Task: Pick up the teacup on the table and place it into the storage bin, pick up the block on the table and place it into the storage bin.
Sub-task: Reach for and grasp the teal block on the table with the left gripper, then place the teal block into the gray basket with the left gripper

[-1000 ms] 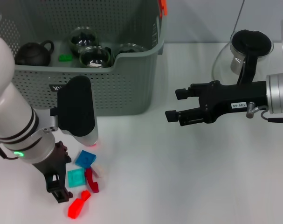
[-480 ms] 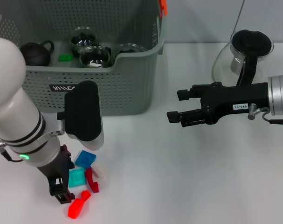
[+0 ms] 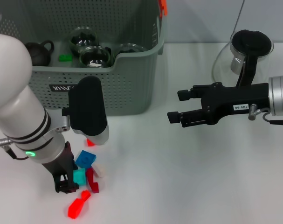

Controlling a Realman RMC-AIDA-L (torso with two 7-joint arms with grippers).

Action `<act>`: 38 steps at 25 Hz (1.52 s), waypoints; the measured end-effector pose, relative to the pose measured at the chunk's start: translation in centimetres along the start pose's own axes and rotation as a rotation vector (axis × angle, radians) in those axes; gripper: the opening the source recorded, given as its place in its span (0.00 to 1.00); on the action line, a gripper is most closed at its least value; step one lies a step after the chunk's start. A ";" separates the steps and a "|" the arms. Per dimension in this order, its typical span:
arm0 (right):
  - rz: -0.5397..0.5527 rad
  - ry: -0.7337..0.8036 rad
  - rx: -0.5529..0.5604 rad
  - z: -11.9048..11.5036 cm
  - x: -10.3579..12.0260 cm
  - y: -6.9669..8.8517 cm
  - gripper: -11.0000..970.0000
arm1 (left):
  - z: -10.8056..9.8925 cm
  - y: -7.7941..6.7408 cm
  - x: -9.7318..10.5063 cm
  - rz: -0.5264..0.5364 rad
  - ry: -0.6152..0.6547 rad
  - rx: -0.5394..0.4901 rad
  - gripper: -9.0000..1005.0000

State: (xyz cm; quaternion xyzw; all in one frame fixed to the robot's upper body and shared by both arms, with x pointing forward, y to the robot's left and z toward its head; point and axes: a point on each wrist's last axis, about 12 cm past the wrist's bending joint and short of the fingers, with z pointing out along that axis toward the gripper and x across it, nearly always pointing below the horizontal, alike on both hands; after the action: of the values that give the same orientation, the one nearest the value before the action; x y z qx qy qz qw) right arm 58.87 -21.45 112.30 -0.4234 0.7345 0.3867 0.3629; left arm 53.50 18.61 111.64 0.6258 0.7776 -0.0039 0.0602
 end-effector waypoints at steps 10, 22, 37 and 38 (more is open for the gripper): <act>0.006 -0.001 0.005 -0.2 0.3 0.0 0.91 | -2.0 0.1 1.1 -0.081 -0.026 0.006 0.40; -0.008 -0.024 0.012 -0.3 0.6 0.0 0.91 | -13.1 3.7 9.3 -0.458 -0.740 -0.008 0.40; -0.015 -0.022 0.003 0.1 0.0 0.1 0.91 | -13.2 15.7 6.5 -0.656 -0.855 -0.285 0.40; -0.015 -0.021 0.003 0.1 0.0 0.1 0.91 | -12.8 15.9 6.2 -0.669 -0.827 -0.304 0.40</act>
State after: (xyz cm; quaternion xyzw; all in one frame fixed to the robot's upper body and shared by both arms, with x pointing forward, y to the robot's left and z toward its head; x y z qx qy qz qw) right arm 58.81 -21.33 112.24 -0.4243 0.7279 0.3874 0.3743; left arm 66.57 29.14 124.79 0.2755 0.8374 -0.1559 0.4456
